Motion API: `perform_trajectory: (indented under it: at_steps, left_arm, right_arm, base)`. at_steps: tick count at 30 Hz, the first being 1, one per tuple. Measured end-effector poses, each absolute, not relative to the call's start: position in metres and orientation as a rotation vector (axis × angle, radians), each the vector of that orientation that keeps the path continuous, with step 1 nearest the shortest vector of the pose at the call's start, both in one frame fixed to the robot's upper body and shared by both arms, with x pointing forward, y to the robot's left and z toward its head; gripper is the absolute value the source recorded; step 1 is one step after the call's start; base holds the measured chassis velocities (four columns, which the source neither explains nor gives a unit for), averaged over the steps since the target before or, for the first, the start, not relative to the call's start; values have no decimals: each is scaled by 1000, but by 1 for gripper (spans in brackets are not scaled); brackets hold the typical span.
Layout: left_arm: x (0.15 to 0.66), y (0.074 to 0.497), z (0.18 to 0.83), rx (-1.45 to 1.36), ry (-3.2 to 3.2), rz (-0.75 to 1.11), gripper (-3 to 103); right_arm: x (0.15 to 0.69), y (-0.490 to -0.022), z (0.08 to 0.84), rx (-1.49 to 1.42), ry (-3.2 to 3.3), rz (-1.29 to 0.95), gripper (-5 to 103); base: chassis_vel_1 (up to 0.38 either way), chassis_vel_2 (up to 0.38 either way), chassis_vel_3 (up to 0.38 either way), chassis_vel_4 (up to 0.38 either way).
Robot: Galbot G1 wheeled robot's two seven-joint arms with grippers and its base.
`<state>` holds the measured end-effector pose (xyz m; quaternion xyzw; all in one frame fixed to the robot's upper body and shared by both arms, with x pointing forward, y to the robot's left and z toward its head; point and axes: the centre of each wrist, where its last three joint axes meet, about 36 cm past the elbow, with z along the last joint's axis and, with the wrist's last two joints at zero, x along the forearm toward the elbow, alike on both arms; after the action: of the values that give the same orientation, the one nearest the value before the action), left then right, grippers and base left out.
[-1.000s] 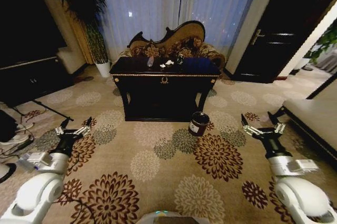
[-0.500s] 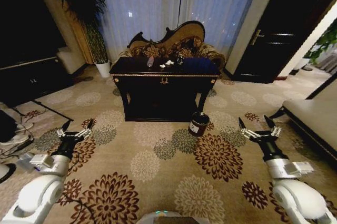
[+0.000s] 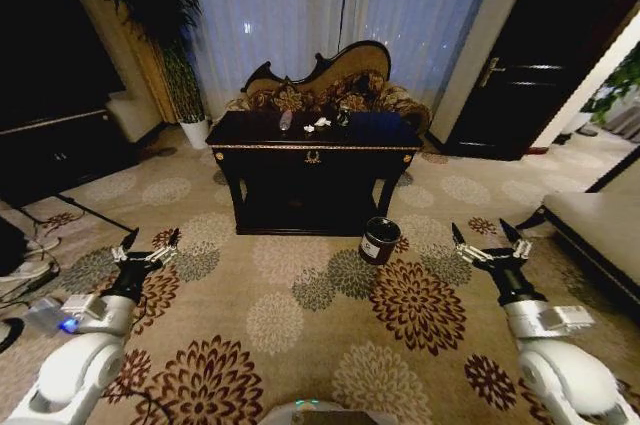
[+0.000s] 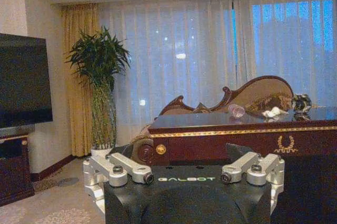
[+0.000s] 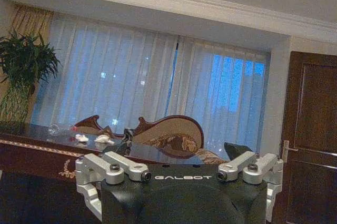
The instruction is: Move to the front of the table and place the trash on the table into the trash bin.
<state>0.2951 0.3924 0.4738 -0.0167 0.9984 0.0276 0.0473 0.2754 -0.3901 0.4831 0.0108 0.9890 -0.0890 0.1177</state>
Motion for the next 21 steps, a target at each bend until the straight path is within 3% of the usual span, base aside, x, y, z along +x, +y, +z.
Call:
perform_trajectory:
  at_steps: [6, 21]
  left_arm:
    - [293, 393, 470, -53, 3050, 84, 95]
    - [287, 390, 468, -56, 3053, 84, 99]
  right_arm:
    - [275, -389, 482, 31, 2894, -256, 100]
    - [273, -389, 479, 32, 2894, -263, 100]
  base:
    - [-148, 128, 143, -140]
    - [-153, 153, 156, -155]
